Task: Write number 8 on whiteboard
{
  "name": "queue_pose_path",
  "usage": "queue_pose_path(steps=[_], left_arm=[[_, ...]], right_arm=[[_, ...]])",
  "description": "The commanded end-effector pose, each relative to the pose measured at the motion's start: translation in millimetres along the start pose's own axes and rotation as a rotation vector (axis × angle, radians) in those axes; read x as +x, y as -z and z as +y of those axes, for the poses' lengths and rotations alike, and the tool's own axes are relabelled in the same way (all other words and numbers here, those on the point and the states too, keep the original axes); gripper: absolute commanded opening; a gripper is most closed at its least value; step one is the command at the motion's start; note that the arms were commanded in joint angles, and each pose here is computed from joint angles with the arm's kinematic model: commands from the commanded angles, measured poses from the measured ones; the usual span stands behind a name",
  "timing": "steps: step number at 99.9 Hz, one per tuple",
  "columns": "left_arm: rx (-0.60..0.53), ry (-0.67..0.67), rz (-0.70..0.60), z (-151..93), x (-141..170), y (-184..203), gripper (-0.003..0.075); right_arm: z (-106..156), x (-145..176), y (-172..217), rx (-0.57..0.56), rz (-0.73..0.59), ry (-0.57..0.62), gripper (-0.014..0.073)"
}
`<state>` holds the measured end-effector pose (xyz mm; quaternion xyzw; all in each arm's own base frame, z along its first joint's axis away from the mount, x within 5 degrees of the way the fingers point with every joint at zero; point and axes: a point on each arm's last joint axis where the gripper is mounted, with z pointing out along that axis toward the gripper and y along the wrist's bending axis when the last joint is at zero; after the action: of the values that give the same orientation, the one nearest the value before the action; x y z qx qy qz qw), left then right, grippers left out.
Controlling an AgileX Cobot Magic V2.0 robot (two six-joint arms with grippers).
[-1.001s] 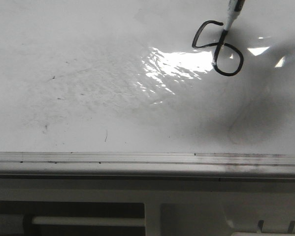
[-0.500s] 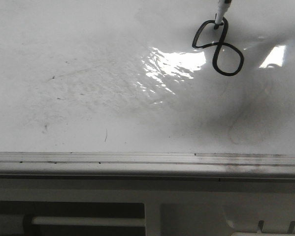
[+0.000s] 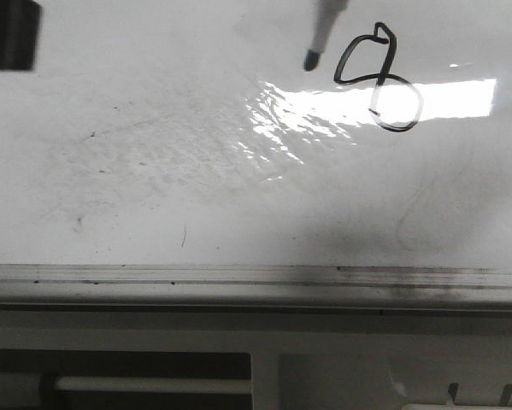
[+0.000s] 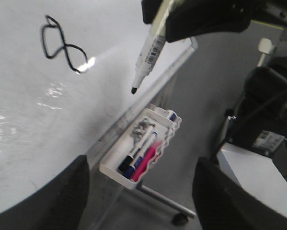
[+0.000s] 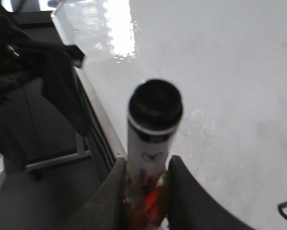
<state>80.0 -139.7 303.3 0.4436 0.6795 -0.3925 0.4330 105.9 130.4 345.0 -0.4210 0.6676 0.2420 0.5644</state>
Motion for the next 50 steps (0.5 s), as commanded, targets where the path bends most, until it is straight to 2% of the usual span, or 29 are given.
queue_pose_path(steps=[1, 18, 39, 45, 50], left_arm=[[0.092, 0.005, -0.034, -2, -17, -11, 0.0417], [0.155, 0.000, -0.068, 4, -24, -31, 0.0406], [0.182, 0.021, -0.044, 8, -24, -42, 0.0402], [0.186, 0.020, -0.039, 8, -23, -43, 0.0365], [0.186, 0.021, -0.037, 8, -23, -44, 0.0304]], right_arm=[[3, -21, -3, -0.027, -0.064, 0.007, -0.0064], [20, -25, -18, -0.144, -0.025, 0.026, -0.0064], [30, -24, -31, -0.189, -0.005, 0.030, -0.0064], [31, -23, -32, -0.192, 0.000, 0.030, -0.0064], [30, -24, -32, -0.190, -0.001, 0.030, -0.0064]])
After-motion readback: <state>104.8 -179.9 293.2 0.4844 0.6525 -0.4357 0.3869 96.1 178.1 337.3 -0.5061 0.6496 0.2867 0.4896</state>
